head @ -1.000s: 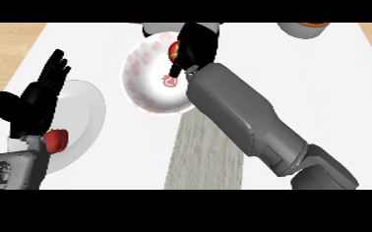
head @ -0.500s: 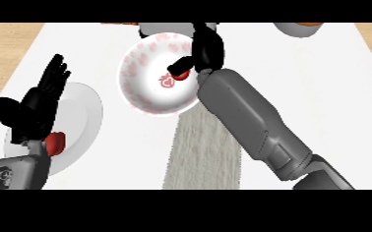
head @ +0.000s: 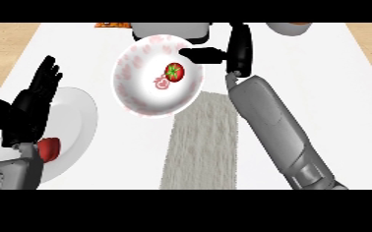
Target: Pick the tomato from the placemat and place it in the bowl
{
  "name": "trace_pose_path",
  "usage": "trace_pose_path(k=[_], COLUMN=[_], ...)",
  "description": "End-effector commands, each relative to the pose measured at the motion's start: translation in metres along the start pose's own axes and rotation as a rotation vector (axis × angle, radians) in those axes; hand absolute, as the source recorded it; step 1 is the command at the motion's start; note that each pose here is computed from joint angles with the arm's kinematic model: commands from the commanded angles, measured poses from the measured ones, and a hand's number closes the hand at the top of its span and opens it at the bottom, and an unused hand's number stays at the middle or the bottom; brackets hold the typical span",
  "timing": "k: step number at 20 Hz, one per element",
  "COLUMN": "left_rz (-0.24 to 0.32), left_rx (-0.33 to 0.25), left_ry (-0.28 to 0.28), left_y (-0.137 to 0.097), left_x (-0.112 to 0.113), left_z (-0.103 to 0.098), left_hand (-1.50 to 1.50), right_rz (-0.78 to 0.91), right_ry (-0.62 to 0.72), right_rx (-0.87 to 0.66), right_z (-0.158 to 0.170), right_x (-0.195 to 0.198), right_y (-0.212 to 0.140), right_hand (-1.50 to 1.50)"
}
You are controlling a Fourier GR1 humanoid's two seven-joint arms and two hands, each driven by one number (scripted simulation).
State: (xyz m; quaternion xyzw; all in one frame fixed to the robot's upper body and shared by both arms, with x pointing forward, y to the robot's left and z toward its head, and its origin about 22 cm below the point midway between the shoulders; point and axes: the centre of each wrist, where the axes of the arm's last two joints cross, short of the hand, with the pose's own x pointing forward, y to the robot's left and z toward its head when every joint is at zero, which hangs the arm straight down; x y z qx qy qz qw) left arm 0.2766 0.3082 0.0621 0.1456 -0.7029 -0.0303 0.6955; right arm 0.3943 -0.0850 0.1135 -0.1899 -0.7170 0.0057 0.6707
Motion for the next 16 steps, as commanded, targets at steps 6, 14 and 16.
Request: trace_pose_path(k=[6,14,16], left_rz=[-0.013,-0.015,-0.004], left_rx=[0.033,0.031,-0.008], left_ry=[0.000,0.008,-0.001], left_y=[0.002,0.005,0.000], left_x=[-0.007,0.004,-0.009], left_z=[0.002,-0.012,0.022], left_hand=[0.00,0.00,0.00], right_rz=[-0.079,-0.218,-0.224], right_ry=[0.014,-0.048,-0.058], right_rx=[0.025,0.104,0.104], right_z=[0.033,0.069,0.073], right_x=[-0.069,-0.068,-0.088], right_y=[-0.122,-0.173,-0.192], right_hand=[-1.50,-1.50,-1.50])
